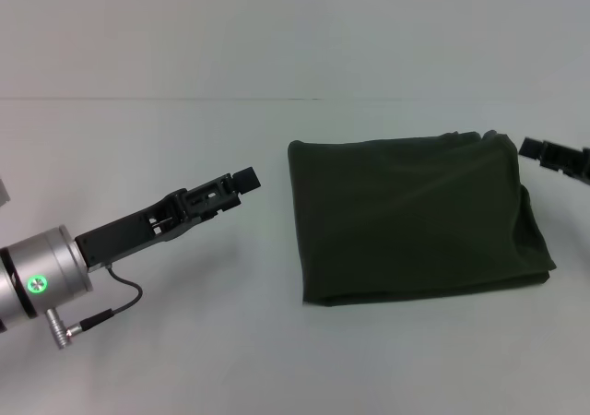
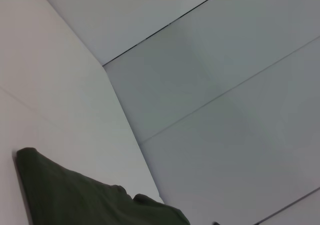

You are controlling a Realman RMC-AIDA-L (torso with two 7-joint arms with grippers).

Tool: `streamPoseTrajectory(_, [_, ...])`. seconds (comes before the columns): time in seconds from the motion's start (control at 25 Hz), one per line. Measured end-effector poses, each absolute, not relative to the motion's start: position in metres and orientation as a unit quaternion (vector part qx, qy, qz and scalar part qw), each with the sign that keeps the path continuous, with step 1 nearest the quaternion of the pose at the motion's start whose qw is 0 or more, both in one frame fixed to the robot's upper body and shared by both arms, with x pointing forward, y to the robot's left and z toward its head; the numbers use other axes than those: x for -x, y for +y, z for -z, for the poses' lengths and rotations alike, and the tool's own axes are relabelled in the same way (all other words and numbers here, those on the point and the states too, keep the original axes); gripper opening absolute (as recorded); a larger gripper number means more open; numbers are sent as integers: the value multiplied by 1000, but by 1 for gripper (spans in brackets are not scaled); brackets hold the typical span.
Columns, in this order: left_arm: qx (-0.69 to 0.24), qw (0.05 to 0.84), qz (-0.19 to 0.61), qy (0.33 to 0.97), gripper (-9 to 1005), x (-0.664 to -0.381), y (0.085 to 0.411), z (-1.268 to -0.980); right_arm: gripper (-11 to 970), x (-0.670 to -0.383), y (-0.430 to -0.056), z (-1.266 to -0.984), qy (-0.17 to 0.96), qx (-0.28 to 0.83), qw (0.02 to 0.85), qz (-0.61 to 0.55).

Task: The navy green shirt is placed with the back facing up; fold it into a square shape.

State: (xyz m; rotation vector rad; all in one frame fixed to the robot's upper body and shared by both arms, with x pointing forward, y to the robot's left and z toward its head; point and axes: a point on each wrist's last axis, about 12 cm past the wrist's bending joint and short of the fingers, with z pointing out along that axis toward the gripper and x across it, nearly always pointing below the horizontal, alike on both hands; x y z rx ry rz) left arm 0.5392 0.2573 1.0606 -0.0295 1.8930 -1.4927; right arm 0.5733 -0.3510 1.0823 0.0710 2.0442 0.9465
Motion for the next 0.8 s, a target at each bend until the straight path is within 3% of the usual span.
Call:
streamPoseTrajectory(0.28, [19, 343, 586, 733, 832, -537, 260, -1061, 664, -520, -355, -1063, 808, 93, 435, -385])
streamPoseTrajectory(0.56, [24, 335, 592, 733, 832, -533, 261, -1059, 942, -509, -359, -1048, 827, 125, 426, -344])
streamPoseTrajectory(0.8, [29, 333, 594, 732, 831, -529, 261, -1057, 938, -520, -352, -1049, 836, 154, 408, -333])
